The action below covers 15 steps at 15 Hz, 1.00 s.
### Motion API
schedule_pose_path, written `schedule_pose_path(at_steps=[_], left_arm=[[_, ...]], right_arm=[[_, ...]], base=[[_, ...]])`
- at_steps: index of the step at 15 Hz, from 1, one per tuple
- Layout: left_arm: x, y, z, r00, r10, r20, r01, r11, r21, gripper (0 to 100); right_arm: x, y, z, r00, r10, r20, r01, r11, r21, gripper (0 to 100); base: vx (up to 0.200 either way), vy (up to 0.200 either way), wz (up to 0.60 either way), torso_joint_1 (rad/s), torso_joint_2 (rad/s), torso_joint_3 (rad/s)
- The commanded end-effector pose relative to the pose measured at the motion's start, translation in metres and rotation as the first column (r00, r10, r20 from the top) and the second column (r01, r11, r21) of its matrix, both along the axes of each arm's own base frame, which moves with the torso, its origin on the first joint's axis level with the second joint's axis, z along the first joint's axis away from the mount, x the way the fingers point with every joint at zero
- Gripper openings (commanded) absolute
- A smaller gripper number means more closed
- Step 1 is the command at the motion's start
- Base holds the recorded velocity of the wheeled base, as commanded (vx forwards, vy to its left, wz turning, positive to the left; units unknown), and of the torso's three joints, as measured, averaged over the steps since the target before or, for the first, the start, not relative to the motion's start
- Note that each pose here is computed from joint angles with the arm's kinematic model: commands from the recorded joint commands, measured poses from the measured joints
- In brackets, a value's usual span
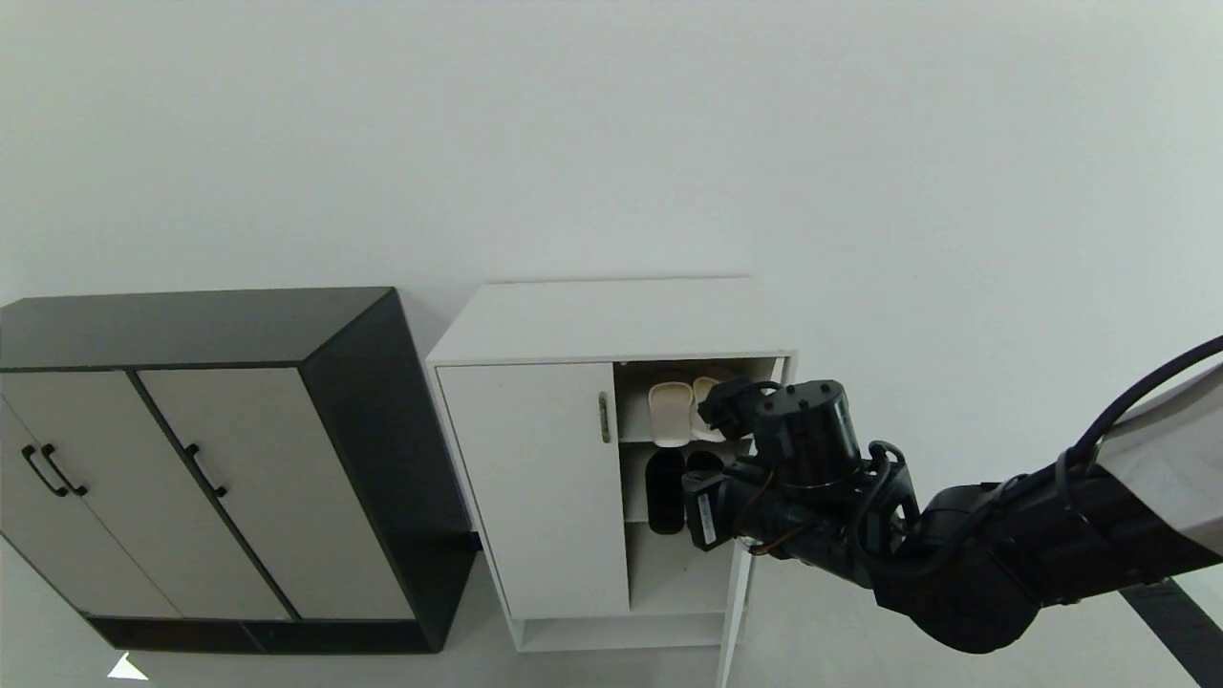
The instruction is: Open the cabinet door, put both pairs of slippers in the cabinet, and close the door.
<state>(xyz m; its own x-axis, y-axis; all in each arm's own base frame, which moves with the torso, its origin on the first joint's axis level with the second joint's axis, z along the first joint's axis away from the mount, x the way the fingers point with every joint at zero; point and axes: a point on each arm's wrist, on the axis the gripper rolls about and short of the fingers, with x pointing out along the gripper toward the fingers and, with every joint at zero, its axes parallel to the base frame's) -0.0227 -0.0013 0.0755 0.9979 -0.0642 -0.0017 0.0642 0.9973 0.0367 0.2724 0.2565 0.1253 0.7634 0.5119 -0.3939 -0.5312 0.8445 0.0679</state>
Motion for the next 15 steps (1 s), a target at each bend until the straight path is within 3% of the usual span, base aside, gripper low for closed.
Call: schedule_pose_path(at_steps=[1,6,8,12,15], left_arm=[[0.0,0.0,0.0,1.0,0.0,0.0,0.0,1.0,0.0,0],[0.0,0.0,0.0,1.0,0.0,0.0,0.0,1.0,0.0,0],[0.0,0.0,0.0,1.0,0.0,0.0,0.0,1.0,0.0,0],[0.0,0.0,0.0,1.0,0.0,0.0,0.0,1.0,0.0,0],[0.0,0.0,0.0,1.0,0.0,0.0,0.0,1.0,0.0,0]], right_arm=[[0.005,-0.008,-0.001,0.999,-0.032,0.004,0.032,0.999,-0.011,0],[0.021,-0.058,0.002,0.994,-0.083,0.074,0.095,0.981,-0.166,0],[0.024,-0.07,0.003,0.991,-0.1,0.088,0.116,0.973,-0.198,0],[0.017,-0.082,-0.013,0.997,-0.076,0.02,0.078,0.94,-0.331,0],[0.015,-0.085,-0.021,0.998,-0.059,-0.03,0.043,0.917,-0.397,0]], base=[[0.0,0.0,0.0,0.0,0.0,0.0],[0.0,0.0,0.0,0.0,0.0,0.0],[0.2,0.0,0.0,0.002,0.0,0.0],[0.2,0.0,0.0,0.006,0.0,0.005],[0.0,0.0,0.0,0.0,0.0,0.0]])
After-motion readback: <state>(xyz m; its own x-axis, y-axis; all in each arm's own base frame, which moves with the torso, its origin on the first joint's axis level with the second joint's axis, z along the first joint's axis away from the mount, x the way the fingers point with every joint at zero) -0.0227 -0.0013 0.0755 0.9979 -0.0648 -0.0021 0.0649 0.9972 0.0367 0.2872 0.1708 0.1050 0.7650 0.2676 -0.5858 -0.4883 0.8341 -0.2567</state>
